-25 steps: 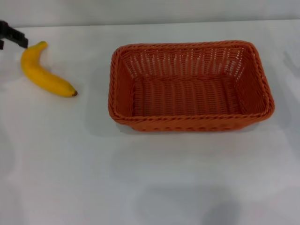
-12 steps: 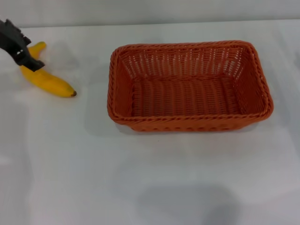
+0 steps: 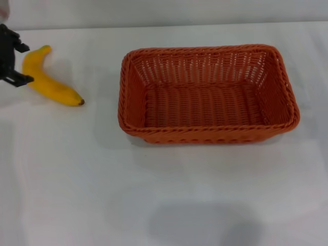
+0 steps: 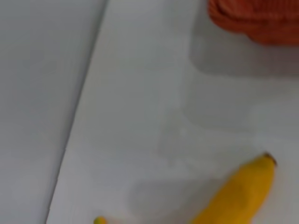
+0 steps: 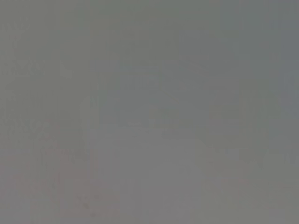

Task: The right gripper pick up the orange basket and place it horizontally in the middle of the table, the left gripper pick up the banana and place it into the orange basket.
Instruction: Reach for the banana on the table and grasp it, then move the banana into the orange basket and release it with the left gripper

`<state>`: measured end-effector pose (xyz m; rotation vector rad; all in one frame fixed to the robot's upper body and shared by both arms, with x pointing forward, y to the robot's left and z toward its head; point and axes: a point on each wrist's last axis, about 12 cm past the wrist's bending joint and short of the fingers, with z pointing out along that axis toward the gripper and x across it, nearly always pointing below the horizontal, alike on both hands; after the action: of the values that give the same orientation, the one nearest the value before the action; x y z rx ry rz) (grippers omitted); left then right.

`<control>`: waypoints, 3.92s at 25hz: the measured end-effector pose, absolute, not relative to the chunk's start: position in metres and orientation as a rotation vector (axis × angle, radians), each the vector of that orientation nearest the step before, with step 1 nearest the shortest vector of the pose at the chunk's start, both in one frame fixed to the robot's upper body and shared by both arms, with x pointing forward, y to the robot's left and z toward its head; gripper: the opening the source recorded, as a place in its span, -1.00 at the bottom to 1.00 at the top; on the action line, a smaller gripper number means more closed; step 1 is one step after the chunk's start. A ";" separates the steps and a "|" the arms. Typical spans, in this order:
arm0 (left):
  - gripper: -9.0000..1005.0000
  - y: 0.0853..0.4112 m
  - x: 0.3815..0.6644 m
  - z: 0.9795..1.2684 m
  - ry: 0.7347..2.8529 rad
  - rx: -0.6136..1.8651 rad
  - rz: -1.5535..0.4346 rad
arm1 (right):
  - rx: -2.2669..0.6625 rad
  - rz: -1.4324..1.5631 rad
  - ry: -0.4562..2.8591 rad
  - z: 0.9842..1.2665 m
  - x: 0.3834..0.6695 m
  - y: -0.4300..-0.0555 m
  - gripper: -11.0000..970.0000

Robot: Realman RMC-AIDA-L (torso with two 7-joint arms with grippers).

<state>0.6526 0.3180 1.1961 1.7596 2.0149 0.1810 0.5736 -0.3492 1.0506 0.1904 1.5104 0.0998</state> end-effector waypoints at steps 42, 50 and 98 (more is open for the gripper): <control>0.49 0.330 0.674 1.130 1.413 2.308 0.450 | 0.382 0.205 1.536 1.030 0.561 -0.313 0.77; 0.49 0.331 0.667 1.118 1.397 2.311 0.429 | 0.383 0.212 1.505 1.031 0.557 -0.308 0.77; 0.06 0.293 0.700 1.175 1.552 1.770 0.413 | 0.397 0.189 1.426 1.028 0.528 -0.324 0.77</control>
<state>0.7002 0.2928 1.1746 1.7701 1.5522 0.4134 0.5278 -0.3237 1.0280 0.3967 1.4261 0.1889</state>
